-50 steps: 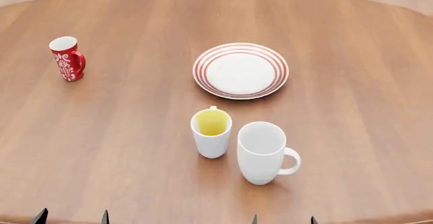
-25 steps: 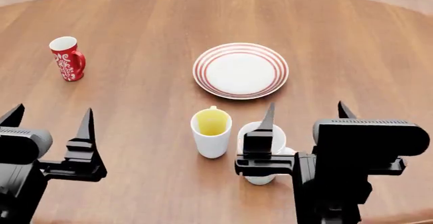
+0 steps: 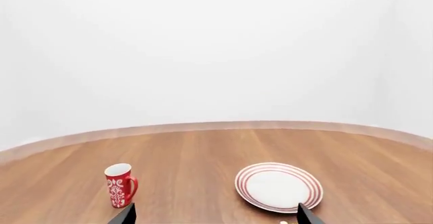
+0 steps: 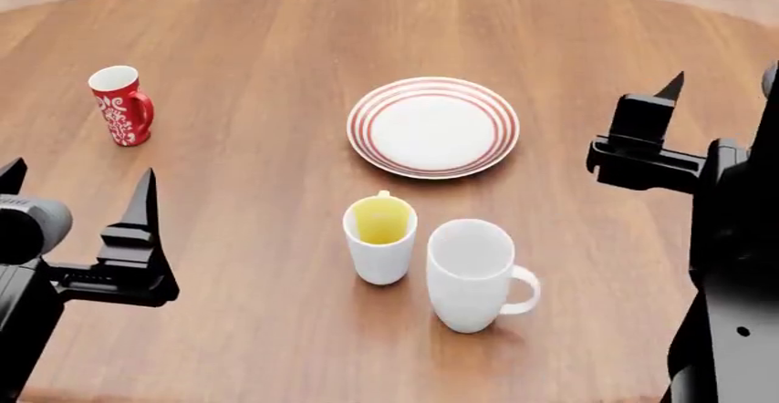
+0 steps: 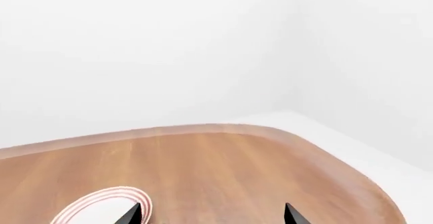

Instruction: Pick up the red mug and put it on the plate

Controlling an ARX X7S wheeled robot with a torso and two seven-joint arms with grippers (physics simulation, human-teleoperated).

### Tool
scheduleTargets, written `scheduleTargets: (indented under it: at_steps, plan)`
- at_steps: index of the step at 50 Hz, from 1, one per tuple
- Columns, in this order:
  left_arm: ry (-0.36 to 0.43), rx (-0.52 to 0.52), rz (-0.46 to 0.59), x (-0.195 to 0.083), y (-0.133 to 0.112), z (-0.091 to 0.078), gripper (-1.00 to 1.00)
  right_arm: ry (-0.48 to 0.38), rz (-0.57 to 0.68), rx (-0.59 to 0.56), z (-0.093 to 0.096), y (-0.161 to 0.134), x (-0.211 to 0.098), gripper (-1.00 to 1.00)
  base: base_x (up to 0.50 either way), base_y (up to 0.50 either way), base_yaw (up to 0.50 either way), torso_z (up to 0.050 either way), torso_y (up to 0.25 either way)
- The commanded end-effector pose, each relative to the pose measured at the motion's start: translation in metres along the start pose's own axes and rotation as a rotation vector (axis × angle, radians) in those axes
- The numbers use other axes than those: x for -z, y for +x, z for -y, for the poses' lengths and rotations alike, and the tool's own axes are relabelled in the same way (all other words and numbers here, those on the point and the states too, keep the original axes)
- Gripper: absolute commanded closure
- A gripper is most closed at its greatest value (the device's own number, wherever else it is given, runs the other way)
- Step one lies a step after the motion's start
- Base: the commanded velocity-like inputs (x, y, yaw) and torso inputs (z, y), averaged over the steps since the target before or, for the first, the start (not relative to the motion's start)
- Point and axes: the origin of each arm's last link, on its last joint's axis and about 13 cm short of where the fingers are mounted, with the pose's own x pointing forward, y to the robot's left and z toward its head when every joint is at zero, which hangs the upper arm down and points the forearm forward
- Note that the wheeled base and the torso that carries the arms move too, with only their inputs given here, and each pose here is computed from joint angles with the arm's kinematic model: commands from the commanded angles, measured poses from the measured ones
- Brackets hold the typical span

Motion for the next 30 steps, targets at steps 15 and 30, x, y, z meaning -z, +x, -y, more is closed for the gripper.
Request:
scheduleTargets:
  at_steps: [15, 30]
  plan:
    - [0.007, -0.005, -0.002, -0.0015, -0.0006, -0.0014, -1.00, -0.002, -0.048, 0.074, 0.0088, 0.0130, -0.0060, -1.00, 0.50, 0.00, 0.00, 0.000, 0.000]
    - [0.000, -0.015, -0.005, 0.0007, 0.0005, -0.0032, -1.00, 0.001, -0.059, 0.062, 0.0067, 0.0144, -0.0022, -1.00, 0.50, 0.00, 0.00, 0.000, 0.000]
